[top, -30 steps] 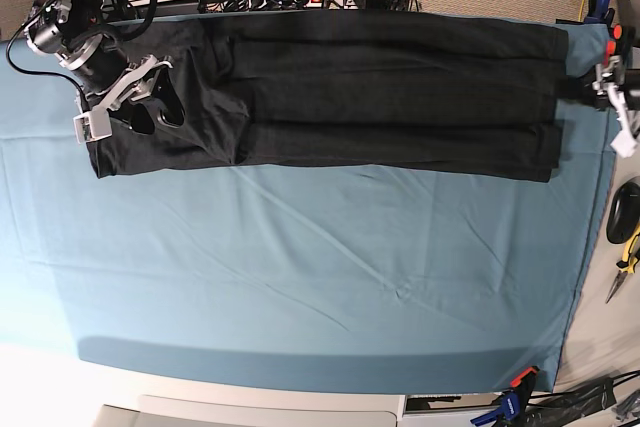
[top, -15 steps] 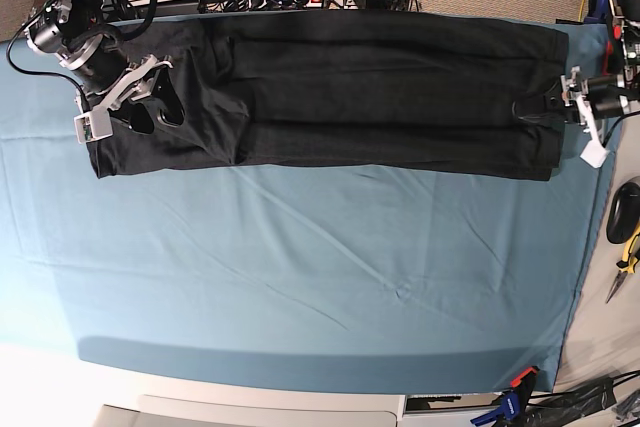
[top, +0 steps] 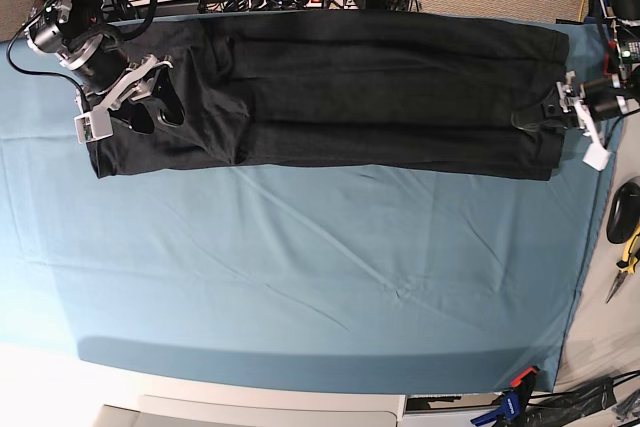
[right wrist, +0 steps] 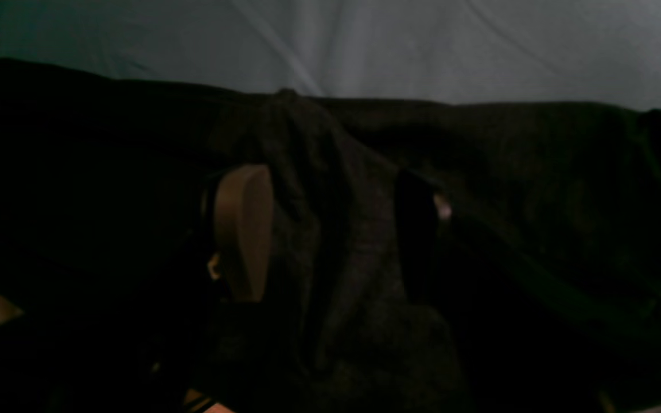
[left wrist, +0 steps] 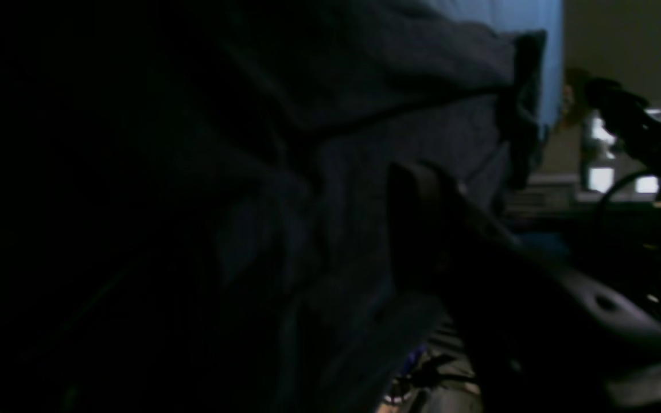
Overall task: Fold the T-shirt properly
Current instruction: 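Grasp the strip's other end with the left gripper and lift it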
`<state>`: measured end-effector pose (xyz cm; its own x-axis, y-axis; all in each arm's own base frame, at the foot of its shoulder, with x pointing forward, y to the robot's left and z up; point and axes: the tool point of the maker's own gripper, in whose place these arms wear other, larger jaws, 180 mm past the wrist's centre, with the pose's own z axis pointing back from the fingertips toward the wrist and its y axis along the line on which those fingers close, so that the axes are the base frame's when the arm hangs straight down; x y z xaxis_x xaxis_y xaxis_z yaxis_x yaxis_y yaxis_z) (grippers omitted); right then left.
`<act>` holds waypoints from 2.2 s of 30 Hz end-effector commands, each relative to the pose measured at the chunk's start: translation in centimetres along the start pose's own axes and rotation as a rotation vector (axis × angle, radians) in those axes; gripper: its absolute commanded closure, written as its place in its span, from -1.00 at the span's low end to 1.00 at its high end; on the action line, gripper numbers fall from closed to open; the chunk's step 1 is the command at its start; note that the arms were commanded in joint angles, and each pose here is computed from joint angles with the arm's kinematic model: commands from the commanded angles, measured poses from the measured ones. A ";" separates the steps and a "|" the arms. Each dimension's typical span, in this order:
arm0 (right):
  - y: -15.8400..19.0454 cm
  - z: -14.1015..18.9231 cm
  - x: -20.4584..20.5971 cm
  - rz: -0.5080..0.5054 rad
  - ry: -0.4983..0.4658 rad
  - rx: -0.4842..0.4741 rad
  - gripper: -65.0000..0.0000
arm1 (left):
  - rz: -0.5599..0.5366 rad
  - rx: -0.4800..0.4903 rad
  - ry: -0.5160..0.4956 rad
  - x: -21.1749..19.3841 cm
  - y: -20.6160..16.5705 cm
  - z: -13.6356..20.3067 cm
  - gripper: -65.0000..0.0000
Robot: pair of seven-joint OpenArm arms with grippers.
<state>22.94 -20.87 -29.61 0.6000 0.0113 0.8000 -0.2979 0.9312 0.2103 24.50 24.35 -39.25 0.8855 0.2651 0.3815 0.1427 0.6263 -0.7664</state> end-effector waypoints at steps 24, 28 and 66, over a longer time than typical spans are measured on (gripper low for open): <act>0.2 0.3 1.4 0.017 -0.052 0.008 -0.05 | 0.014 -0.046 -0.053 0.1 -0.9 -1.5 -0.01; 0.2 0.3 1.4 0.017 -0.053 0.008 -0.05 | 0.014 -0.046 -0.052 0.1 -0.9 -1.6 0.13; -6.1 1.1 2.2 0.070 -0.050 -0.340 -0.04 | 0.006 -0.097 -0.050 0.5 -2.2 -3.3 1.00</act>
<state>24.60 -26.81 -29.92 0.5913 0.0589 0.8043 -0.0623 0.9977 -0.0273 26.35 20.98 -39.11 0.8512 0.3220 0.4145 0.1820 0.5596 -0.8085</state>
